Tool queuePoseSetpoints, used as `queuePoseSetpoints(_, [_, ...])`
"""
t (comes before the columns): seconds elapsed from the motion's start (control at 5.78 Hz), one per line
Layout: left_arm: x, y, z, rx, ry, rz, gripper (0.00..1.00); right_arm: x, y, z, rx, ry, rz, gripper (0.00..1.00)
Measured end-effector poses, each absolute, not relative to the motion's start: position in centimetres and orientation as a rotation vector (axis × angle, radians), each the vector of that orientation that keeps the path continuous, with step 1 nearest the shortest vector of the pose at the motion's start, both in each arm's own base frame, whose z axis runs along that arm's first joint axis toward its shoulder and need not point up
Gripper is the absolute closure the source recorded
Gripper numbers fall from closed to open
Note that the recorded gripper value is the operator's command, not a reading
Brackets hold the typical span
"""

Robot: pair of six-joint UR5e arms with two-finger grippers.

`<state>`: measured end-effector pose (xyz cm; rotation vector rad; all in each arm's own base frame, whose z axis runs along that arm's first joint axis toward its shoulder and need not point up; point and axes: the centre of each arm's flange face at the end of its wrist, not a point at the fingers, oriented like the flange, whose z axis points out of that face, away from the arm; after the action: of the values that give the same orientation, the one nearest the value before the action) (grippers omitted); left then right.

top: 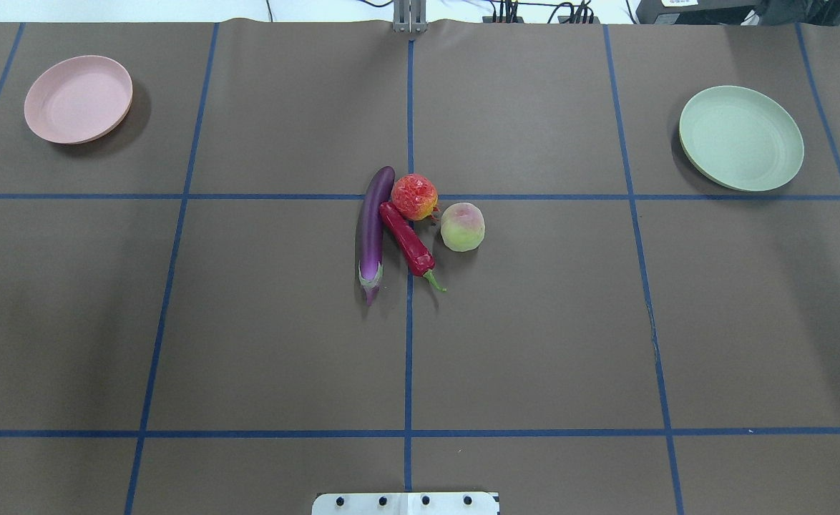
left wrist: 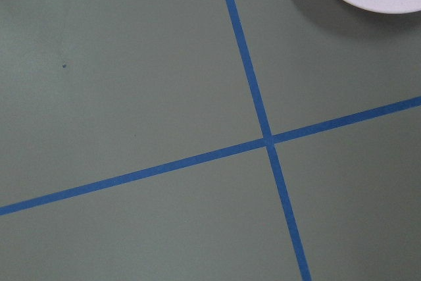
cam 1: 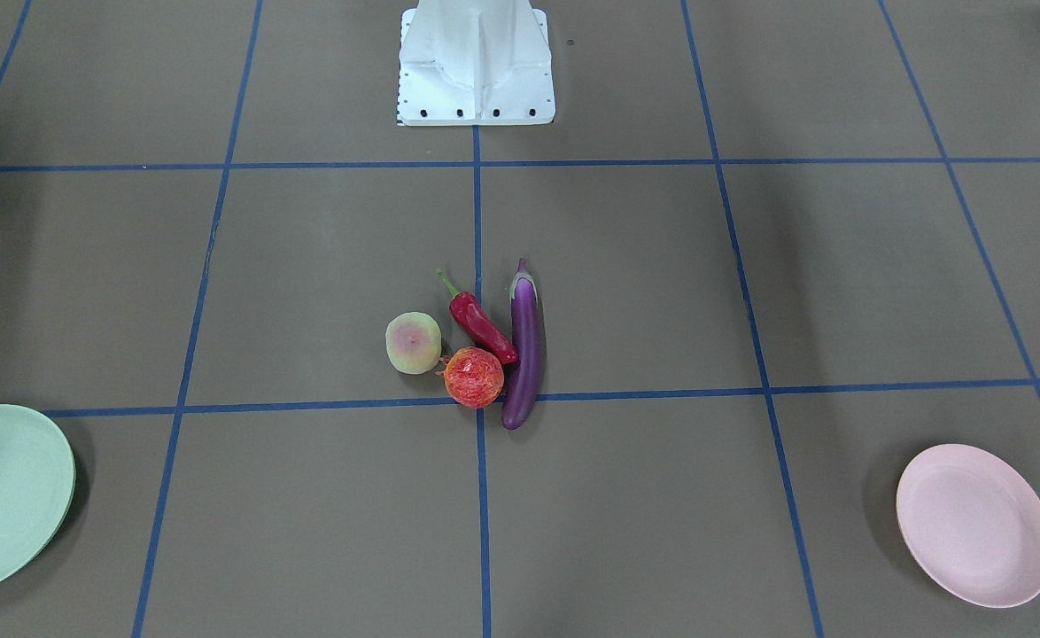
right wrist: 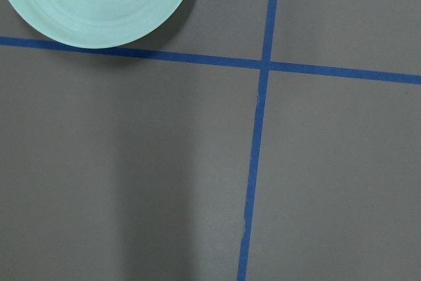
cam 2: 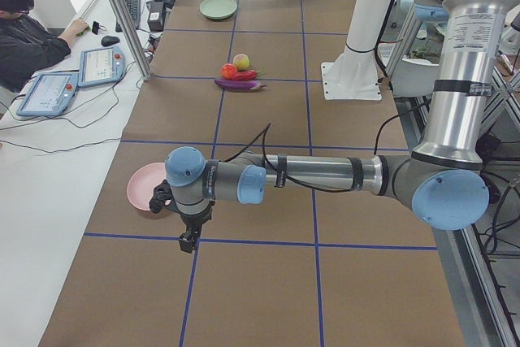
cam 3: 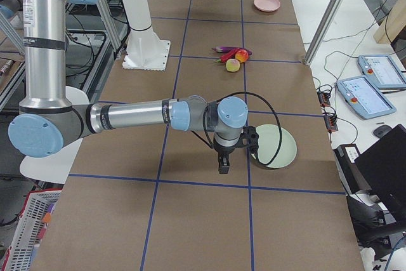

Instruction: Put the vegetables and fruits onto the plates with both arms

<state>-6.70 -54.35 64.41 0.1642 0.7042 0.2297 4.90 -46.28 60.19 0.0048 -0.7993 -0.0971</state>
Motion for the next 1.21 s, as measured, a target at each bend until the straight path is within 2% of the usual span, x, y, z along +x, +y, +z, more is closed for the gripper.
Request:
queuePoseSetpoints(0.69, [-6.7, -54.8, 61.8, 0.216, 0.701, 0.25, 0.0, 4.8, -47.0, 59.5, 0.034, -0.796, -0.111, 0.0])
queuePoseSetpoints(1.21, [-1.1, -56.1, 51.9, 0.313, 0.776, 0.306, 0.0, 4.3, -47.5, 59.0, 0.037, -0.797, -0.117, 0.0])
